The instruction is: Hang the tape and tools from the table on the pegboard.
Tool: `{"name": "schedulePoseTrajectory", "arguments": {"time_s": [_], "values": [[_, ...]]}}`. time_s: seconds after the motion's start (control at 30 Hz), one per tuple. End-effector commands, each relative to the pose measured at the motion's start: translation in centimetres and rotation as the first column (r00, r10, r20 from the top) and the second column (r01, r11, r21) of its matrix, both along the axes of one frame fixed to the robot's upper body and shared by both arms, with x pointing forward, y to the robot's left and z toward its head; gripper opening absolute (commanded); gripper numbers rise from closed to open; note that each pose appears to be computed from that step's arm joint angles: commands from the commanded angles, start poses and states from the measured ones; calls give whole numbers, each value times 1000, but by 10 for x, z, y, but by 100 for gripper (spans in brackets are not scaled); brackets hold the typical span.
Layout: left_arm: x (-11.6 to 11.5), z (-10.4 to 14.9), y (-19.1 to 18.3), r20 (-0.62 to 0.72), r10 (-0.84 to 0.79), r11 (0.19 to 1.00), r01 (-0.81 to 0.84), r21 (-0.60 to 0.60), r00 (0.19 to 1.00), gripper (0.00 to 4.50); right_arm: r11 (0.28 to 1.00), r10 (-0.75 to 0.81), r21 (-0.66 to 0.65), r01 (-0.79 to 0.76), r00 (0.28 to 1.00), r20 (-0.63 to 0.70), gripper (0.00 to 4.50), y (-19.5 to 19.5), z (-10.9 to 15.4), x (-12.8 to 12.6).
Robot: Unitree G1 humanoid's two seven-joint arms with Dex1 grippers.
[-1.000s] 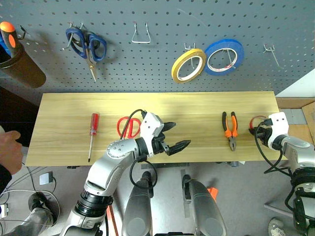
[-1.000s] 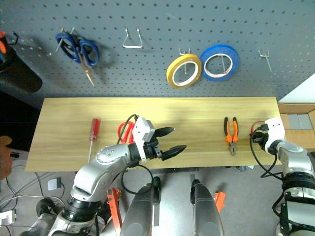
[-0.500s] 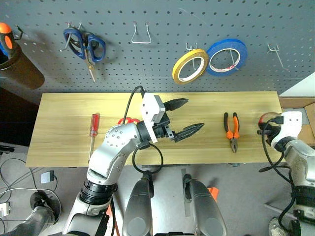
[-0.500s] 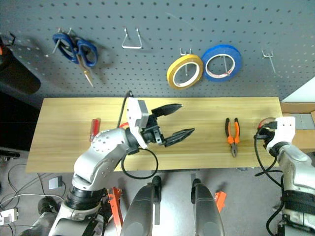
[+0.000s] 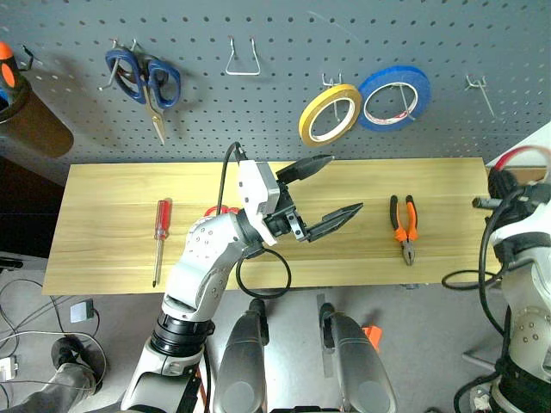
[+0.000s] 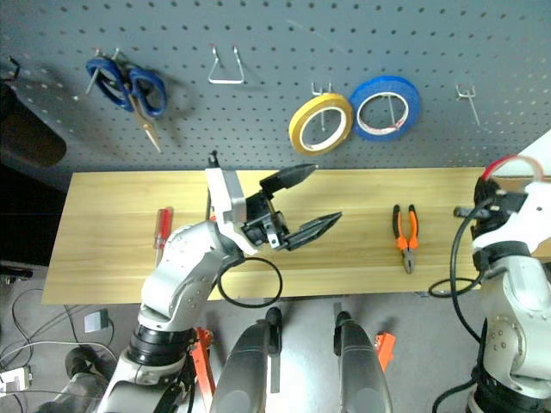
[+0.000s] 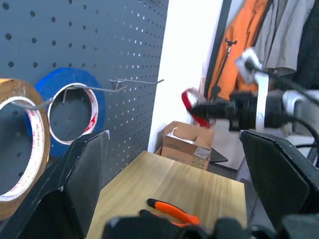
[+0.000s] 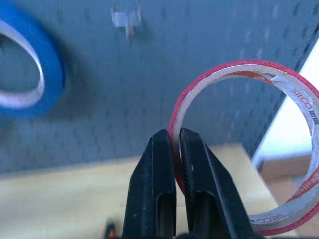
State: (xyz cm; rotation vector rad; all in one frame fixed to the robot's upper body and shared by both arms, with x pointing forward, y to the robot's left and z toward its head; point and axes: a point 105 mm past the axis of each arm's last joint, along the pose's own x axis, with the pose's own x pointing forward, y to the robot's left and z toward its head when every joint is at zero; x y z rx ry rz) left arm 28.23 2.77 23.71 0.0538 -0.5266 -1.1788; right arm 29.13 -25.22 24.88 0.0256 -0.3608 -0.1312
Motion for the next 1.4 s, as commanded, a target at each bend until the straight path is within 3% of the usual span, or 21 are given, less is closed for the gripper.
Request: {"name": "schedulePoseTrajectory", "arguments": {"time_s": [0.03, 0.33, 0.77, 1.07, 1.4], "values": [[-7, 7, 0, 45, -6, 1000, 7, -23, 999, 450, 999, 15, -54, -7, 989, 144, 4, 11, 36, -8], [-2, 4, 3, 37, 22, 1000, -22, -13, 999, 450, 997, 63, -67, -49, 973, 220, 4, 23, 58, -7], [3, 2, 6, 34, 56, 998, -55, -4, 998, 450, 989, 120, 63, -134, 976, 182, 4, 22, 44, -2], [5, 3, 4, 33, 71, 997, -71, -7, 997, 450, 953, 259, 120, -278, 954, 151, 4, 32, 31, 29], [11, 3, 5, 37, 92, 996, -92, -4, 995, 450, 946, 311, 56, -318, 944, 111, 4, 34, 27, 60]]}}
